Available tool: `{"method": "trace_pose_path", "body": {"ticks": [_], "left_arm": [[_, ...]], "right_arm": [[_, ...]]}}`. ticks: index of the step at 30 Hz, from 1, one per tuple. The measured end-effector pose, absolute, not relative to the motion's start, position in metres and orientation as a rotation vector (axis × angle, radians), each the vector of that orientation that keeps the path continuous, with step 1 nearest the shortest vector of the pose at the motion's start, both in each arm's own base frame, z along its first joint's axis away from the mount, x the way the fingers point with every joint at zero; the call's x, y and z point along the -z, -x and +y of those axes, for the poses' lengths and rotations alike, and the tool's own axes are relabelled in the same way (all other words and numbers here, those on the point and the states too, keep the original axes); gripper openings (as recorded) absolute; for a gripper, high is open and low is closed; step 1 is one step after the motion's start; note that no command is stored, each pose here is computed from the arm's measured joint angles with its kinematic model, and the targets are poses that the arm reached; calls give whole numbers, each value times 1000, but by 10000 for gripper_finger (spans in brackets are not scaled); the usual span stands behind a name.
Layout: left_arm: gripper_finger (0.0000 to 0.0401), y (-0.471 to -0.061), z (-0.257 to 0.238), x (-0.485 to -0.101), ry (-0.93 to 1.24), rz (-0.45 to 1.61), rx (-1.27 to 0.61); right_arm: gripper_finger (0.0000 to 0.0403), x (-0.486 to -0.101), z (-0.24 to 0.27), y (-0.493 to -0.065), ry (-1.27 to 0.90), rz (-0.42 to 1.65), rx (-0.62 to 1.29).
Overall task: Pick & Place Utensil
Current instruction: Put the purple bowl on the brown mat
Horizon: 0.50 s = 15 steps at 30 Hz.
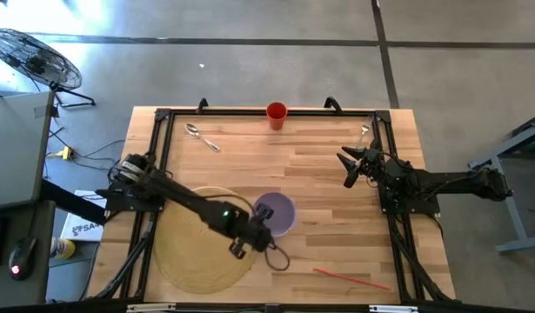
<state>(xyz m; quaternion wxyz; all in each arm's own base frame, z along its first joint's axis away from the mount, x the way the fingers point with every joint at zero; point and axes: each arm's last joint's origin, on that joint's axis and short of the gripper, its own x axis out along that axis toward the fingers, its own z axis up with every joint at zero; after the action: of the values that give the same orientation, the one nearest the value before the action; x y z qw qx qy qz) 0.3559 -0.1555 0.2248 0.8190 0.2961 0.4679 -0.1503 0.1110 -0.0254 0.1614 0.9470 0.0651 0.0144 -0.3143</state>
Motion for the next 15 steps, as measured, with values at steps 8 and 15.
{"method": "trace_pose_path", "body": {"ticks": [8, 15], "left_arm": [[4, -296, -196, -251, -543, 1180, 325], [3, -245, -225, -258, -434, 1221, 252]], "right_arm": [[145, -160, -25, -112, -129, 45, 638], [145, -160, -25, -113, -130, 51, 613]]}}
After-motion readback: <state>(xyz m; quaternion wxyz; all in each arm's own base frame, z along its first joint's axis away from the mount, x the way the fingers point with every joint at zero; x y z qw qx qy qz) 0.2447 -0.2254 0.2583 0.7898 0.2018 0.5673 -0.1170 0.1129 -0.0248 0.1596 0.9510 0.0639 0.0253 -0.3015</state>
